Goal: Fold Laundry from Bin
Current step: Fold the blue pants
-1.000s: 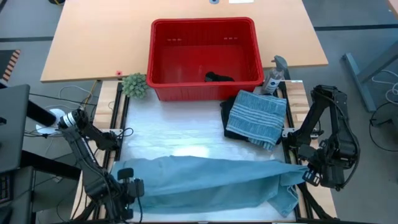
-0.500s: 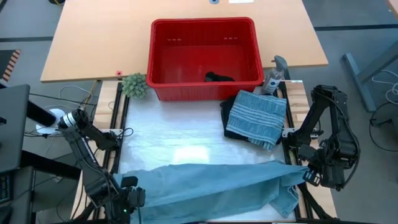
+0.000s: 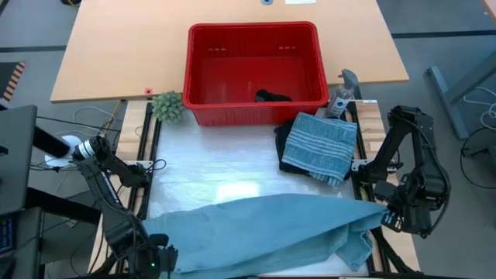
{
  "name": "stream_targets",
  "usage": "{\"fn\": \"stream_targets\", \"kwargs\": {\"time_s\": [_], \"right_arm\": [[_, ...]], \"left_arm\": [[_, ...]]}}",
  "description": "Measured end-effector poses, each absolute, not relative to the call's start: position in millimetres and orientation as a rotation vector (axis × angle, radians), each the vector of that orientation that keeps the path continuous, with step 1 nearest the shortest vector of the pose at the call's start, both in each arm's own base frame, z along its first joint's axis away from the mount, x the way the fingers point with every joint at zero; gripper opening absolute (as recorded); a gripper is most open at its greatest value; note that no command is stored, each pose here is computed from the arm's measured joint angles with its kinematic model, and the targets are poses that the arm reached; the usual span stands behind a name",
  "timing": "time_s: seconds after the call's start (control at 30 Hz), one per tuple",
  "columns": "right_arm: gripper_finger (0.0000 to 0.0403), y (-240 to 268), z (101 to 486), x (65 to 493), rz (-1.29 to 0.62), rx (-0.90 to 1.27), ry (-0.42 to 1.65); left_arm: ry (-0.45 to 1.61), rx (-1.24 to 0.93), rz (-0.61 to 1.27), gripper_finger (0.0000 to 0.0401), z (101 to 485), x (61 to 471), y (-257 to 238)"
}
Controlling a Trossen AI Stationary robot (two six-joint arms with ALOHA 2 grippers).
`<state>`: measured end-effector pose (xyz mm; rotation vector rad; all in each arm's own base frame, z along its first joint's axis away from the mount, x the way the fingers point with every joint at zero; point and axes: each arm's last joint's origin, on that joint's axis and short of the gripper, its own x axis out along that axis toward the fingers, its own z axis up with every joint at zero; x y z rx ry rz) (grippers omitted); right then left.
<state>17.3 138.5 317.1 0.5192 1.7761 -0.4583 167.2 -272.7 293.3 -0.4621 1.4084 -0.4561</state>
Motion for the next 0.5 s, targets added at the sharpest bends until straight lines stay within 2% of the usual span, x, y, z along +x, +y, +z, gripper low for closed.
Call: {"fn": "stream_targets", "kwargs": {"time_s": [0.13,0.2,0.4,0.5], "right_arm": [[0.0021,139,317,17,-0.455,0.519,1.775],[0.0021,139,317,17,-0.455,0.519,1.776],[0.0021,139,317,17,-0.455,0.517,1.795],[0.0021,139,317,17,-0.456,0.518,1.795]], "left_arm": [[1.252,-0.431,-0.260,0.0168,291,172,-267],[1.198,-0.421,-0.235,0.0164,292,174,-267],[1.125,-0.343,-0.376,0.0160,284,176,-288],[1.170,-0.279,-0.398,0.0160,268,173,-301]]}}
